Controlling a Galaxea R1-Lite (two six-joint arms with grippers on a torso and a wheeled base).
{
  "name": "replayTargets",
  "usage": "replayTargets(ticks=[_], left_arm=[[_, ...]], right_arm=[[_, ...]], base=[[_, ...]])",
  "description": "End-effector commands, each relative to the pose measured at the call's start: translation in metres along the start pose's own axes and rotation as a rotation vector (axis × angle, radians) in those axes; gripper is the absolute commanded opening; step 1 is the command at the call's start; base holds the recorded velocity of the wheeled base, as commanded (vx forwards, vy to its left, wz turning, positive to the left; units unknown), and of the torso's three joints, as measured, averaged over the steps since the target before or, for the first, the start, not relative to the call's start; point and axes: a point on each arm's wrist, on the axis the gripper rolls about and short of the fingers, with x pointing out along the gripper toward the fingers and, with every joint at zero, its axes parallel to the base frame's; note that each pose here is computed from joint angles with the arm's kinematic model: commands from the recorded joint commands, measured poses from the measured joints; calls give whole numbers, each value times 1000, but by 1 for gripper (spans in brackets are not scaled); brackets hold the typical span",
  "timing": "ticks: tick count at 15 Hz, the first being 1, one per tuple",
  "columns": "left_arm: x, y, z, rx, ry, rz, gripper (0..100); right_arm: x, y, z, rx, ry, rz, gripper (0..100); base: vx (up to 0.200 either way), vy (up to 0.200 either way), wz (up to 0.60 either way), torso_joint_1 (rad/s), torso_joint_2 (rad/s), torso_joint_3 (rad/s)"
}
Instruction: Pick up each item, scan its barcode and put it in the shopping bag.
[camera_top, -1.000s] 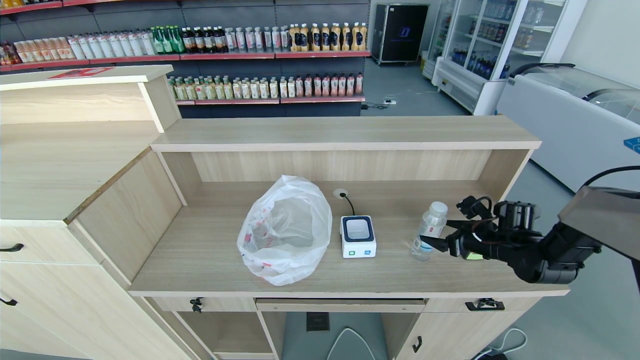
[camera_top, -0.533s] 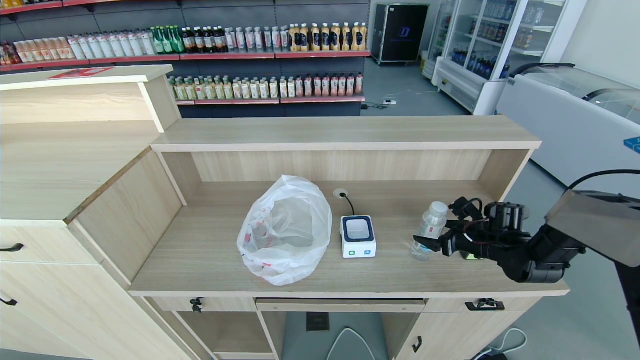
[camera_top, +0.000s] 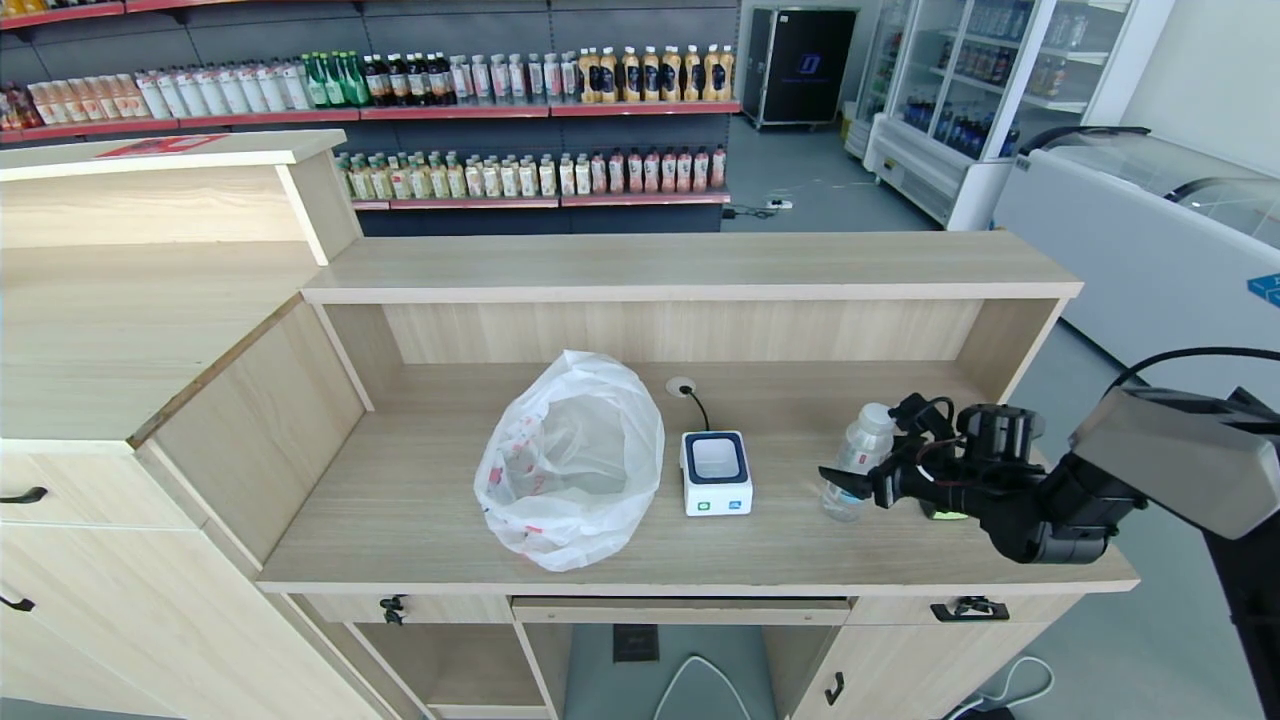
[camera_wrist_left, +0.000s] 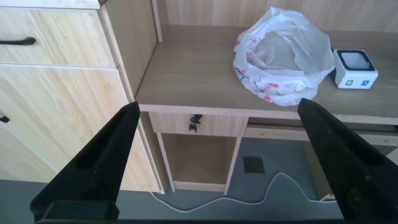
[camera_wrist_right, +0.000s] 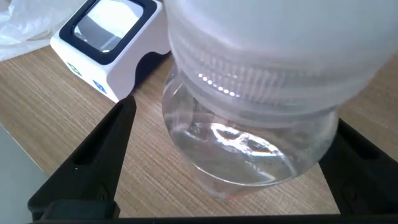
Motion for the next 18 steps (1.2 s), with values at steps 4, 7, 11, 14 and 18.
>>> replayTargets(ticks=[4, 7, 11, 14, 18], left_arm=[[0, 0, 0, 0, 0, 3, 100], [0, 0, 0, 0, 0, 3, 100], [0, 0, 0, 0, 0, -1, 100], [0, 0, 0, 0, 0, 1, 100], [0, 0, 0, 0, 0, 3, 100]], right_arm=[[12, 6, -9, -3, -2, 24, 100], [19, 2, -9, -12, -18, 20, 100], [27, -1, -11, -1, -33, 20, 100], [29, 1, -11, -2, -32, 26, 0], [26, -1, -7, -3, -37, 17, 0]], base=[[0, 0, 0, 0, 0, 0], [0, 0, 0, 0, 0, 0], [0, 0, 0, 0, 0, 0], [0, 0, 0, 0, 0, 0], [0, 0, 0, 0, 0, 0]])
